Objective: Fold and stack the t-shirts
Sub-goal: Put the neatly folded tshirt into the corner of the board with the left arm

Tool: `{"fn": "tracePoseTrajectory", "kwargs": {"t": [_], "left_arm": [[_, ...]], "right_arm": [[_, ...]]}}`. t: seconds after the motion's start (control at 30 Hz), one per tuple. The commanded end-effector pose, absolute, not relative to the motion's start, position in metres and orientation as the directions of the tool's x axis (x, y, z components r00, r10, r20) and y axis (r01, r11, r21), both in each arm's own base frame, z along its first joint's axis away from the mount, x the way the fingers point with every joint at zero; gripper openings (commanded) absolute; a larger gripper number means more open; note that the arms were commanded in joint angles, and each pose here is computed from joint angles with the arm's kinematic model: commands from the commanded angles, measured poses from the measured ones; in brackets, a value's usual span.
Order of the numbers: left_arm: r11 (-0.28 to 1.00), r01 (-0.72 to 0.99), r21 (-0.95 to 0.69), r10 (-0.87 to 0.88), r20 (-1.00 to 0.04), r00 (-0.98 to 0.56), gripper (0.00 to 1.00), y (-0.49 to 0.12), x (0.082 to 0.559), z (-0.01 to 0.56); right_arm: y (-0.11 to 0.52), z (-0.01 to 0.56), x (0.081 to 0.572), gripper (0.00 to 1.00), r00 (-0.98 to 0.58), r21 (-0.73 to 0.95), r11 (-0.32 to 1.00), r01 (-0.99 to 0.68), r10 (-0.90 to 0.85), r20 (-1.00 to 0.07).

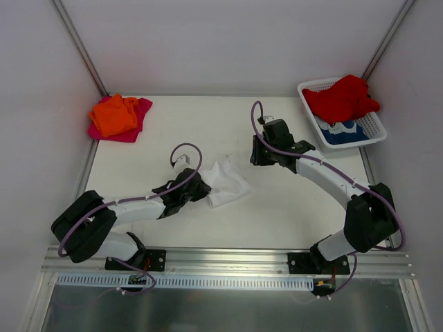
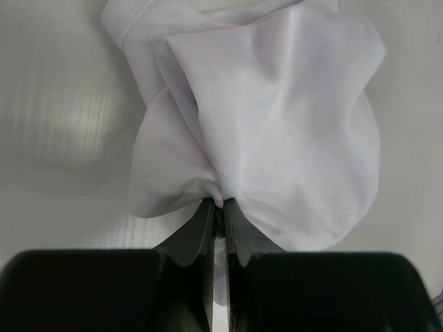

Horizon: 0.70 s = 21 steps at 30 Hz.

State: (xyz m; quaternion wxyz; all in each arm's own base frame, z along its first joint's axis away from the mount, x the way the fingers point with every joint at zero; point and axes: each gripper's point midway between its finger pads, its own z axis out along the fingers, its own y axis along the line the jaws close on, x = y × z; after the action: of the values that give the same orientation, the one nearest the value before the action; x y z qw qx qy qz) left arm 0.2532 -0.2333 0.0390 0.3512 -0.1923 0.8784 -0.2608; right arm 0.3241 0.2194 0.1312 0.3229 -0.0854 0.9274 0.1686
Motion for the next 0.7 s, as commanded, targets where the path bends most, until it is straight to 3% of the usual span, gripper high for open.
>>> {"fn": "tracePoseTrajectory", "kwargs": {"t": [0.0, 0.67], "left_arm": [[0.845, -0.074, -0.529, -0.429, -0.588, -0.686, 0.0, -0.232, 0.272, 0.063], [0.913, 0.022, -0.407, -0.273, -0.652, -0.707, 0.0, -0.165, 0.39, 0.119]], "right_arm": [[0.219, 0.152, 0.329, 0.31, -0.738, 0.267, 0.92, -0.287, -0.034, -0.674], [0.215, 0.156, 0.333, 0.31, -0.727, 0.28, 0.918, -0.281, -0.012, -0.687]]}}
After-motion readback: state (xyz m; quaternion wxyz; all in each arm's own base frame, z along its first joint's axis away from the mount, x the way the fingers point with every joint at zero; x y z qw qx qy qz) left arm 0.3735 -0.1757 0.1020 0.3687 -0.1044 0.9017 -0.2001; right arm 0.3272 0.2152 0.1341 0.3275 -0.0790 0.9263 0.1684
